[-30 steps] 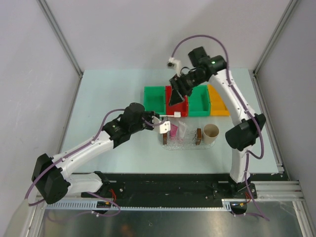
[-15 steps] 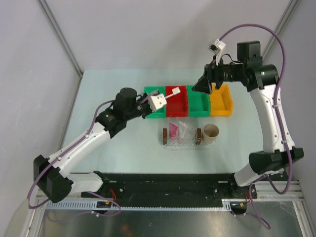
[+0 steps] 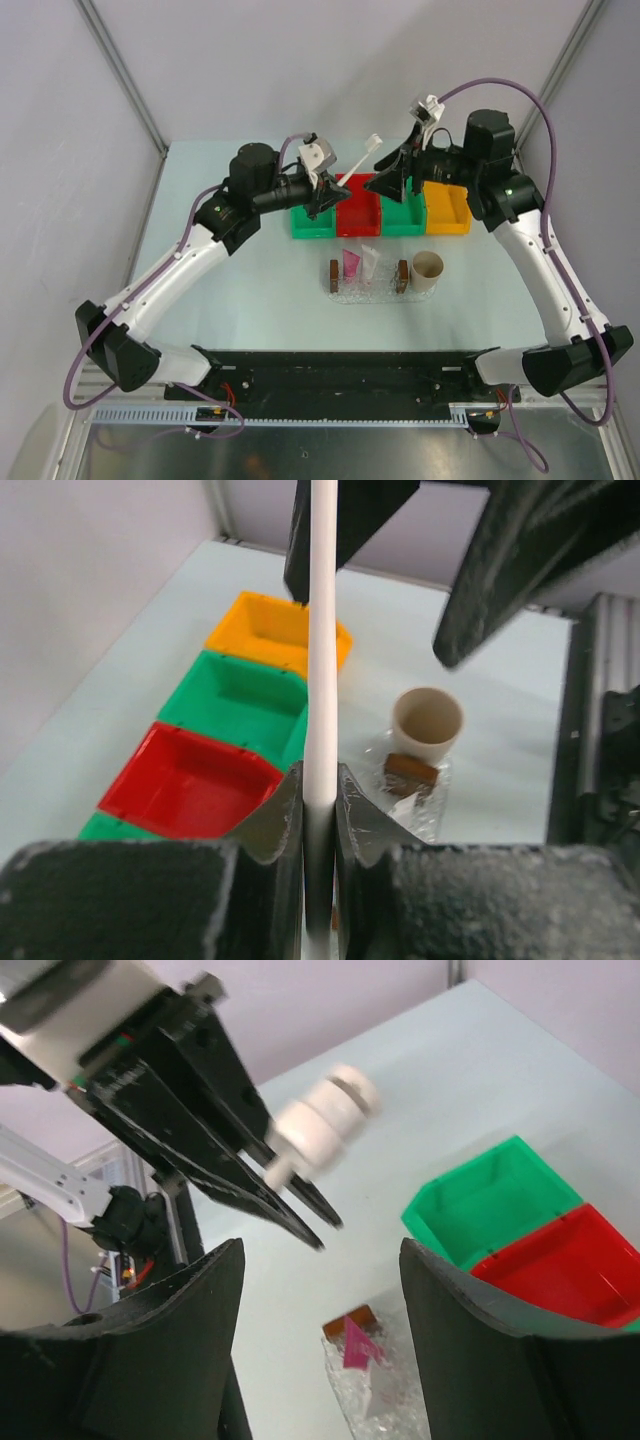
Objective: Prepare toiletry sets of a toothbrush and toothpaste on the tray
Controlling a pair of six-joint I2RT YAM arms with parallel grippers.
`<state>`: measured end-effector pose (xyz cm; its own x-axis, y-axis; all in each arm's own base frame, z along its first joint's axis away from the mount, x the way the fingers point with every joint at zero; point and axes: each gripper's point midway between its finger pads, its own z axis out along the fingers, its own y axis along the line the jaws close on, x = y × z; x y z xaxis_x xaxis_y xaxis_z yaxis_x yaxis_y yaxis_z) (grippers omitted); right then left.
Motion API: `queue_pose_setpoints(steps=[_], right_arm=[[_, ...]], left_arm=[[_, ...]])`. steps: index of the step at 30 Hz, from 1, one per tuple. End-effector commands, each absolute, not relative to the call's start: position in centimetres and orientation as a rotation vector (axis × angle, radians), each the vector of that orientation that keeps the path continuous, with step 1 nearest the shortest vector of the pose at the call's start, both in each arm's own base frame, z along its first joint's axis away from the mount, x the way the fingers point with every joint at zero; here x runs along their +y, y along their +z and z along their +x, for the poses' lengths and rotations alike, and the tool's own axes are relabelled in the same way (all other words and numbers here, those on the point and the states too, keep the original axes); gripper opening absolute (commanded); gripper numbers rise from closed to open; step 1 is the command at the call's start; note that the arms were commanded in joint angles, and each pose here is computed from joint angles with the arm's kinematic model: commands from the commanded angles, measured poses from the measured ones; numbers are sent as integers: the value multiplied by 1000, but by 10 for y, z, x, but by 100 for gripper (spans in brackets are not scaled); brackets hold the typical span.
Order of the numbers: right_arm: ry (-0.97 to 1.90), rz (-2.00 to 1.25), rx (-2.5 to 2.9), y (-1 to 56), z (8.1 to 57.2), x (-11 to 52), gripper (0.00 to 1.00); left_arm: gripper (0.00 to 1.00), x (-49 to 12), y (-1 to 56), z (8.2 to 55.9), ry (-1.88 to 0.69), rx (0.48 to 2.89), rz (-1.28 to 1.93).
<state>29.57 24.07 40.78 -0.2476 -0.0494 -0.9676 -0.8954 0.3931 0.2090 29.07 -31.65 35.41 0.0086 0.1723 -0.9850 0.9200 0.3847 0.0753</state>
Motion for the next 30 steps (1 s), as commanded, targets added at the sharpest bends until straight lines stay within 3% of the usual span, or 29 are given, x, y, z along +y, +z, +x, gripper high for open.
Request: queue_pose_setpoints(steps=[1,9,12,16,21,27,30], right_arm=[[1052,-845,1411,460,281,254,66],[1083,-830,1390,466,282,262,63],[1069,-815,1393,465,286,261,57],[1086,-816,1386,466,284,262,43],[1109,-820,1375,468,282,264,35],[1125,-821,1381,462,282,265,17],[1126,-819,1384,461,281,265,8]], left_arm=[[0,-335,380,274,-1046,1469,972],[0,-340,390,267,-1146,1456,924],[0,-342,389,265,-1172,1449,918],[0,-343,388,264,-1195,1434,905],[0,-344,386,262,-1208,1422,908],[0,-345,382,266,-1184,1420,909],[9,-344,379,269,-1164,1425,905]])
